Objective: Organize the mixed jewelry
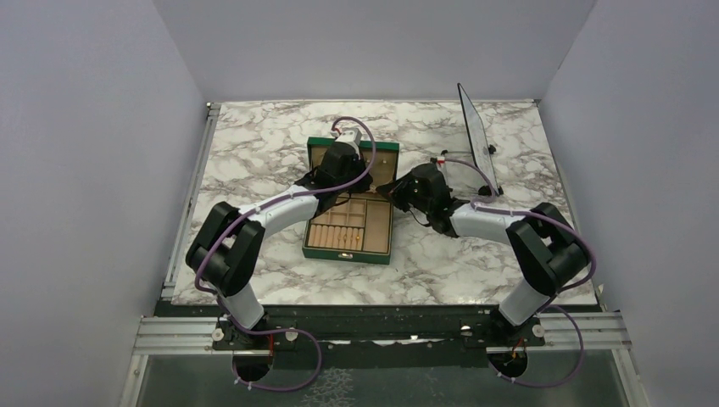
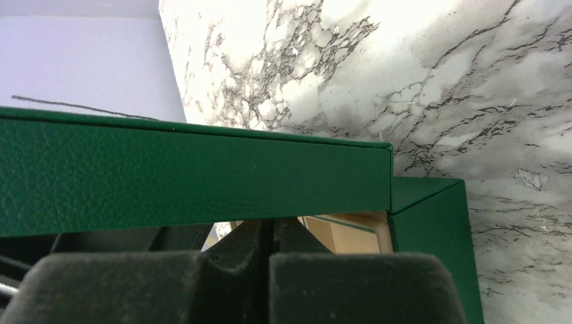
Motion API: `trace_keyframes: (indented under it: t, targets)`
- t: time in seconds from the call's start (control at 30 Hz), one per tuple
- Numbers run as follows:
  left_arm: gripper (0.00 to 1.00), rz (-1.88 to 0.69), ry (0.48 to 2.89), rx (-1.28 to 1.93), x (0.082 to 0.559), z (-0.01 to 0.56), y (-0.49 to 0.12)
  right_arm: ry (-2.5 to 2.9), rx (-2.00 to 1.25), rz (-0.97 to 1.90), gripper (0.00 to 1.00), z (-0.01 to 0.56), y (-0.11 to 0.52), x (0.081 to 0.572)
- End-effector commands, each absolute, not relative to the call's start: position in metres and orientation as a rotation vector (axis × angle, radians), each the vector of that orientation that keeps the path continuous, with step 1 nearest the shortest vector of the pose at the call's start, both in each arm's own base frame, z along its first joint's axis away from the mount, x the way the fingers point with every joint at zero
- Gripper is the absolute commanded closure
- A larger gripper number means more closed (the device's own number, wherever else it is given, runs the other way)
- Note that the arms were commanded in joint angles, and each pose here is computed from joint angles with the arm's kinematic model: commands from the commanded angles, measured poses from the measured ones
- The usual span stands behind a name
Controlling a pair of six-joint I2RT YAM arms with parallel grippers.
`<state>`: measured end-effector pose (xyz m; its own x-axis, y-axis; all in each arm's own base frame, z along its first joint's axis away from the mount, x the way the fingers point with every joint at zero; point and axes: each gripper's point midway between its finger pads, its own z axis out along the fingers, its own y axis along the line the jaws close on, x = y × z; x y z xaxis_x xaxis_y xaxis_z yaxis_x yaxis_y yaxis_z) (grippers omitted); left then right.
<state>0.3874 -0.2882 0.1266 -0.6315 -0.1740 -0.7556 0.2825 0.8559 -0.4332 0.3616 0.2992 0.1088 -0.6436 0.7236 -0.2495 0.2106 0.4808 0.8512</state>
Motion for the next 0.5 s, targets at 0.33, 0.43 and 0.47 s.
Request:
trace_keyframes:
  t: [0.33, 0.43, 0.47]
  targets:
    - [0.89, -0.642, 2.102, 0.001, 0.406, 0.142, -0.287, 2.013, 0.595, 1.269, 0.93, 0.144, 0.304, 0.34]
    - [0.89, -0.654, 2.096, 0.006, 0.405, 0.147, -0.288, 2.028, 0.669, 1.218, 0.95, 0.136, 0.293, 0.338]
    - [0.89, -0.66, 2.096, 0.009, 0.404, 0.149, -0.289, 2.023, 0.699, 1.192, 0.95, 0.133, 0.288, 0.339]
